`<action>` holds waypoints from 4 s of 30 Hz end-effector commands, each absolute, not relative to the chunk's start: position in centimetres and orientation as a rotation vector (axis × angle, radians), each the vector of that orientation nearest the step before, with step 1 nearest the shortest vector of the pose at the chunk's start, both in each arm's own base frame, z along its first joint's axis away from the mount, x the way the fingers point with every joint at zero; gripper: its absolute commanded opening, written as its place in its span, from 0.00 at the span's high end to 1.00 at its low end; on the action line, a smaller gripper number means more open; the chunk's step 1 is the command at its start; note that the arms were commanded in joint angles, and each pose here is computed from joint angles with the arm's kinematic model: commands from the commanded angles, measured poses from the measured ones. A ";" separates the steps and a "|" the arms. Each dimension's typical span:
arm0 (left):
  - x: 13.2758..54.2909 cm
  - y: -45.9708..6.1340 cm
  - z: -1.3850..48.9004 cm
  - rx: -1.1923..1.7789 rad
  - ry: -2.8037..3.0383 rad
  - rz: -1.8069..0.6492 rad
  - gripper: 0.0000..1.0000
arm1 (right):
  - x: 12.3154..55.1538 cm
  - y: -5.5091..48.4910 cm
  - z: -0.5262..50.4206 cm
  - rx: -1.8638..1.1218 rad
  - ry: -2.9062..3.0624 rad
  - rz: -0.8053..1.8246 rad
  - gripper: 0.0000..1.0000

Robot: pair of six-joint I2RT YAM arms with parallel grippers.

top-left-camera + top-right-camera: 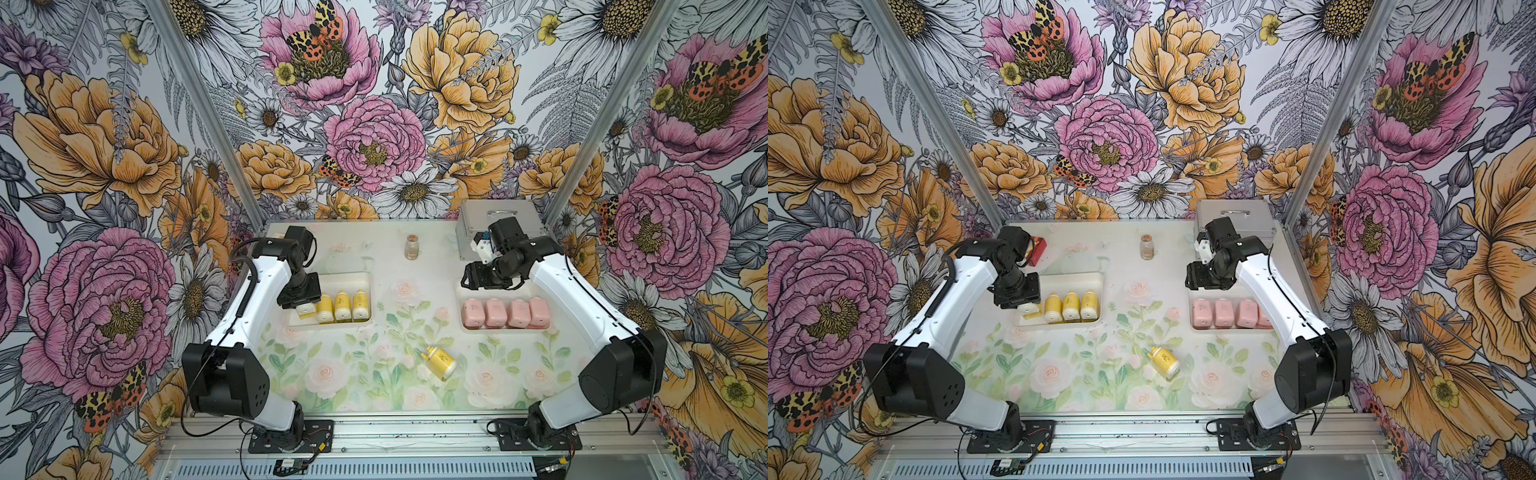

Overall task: Place the pencil sharpeners by color into the storage box
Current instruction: Place the pencil sharpener in the storage box.

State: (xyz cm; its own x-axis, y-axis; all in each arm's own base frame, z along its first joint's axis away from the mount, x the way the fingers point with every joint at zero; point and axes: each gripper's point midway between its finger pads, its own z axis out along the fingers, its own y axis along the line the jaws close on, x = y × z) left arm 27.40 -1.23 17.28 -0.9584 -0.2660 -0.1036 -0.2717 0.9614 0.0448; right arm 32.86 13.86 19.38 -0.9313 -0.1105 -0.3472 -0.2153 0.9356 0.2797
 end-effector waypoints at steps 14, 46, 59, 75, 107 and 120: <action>31.5 0.0 14.5 -0.304 3.050 -0.035 0.60 | 34.1 15.8 20.0 -0.308 2.734 0.479 0.34; 31.8 0.3 8.0 -0.353 3.160 -0.090 0.59 | 34.6 16.7 19.5 -0.360 2.742 0.500 0.34; 32.0 0.2 6.3 -0.338 3.203 -0.091 0.59 | 34.5 16.8 19.1 -0.367 2.751 0.493 0.34; 31.8 0.5 6.6 -0.326 3.197 -0.067 0.58 | 34.5 17.1 18.9 -0.372 2.754 0.495 0.34; 30.6 0.8 7.3 -0.333 3.189 -0.027 0.55 | 34.6 18.1 19.5 -0.397 2.736 0.508 0.34; 31.0 1.1 7.7 -0.357 3.167 -0.012 0.44 | 34.6 18.0 19.3 -0.396 2.740 0.499 0.34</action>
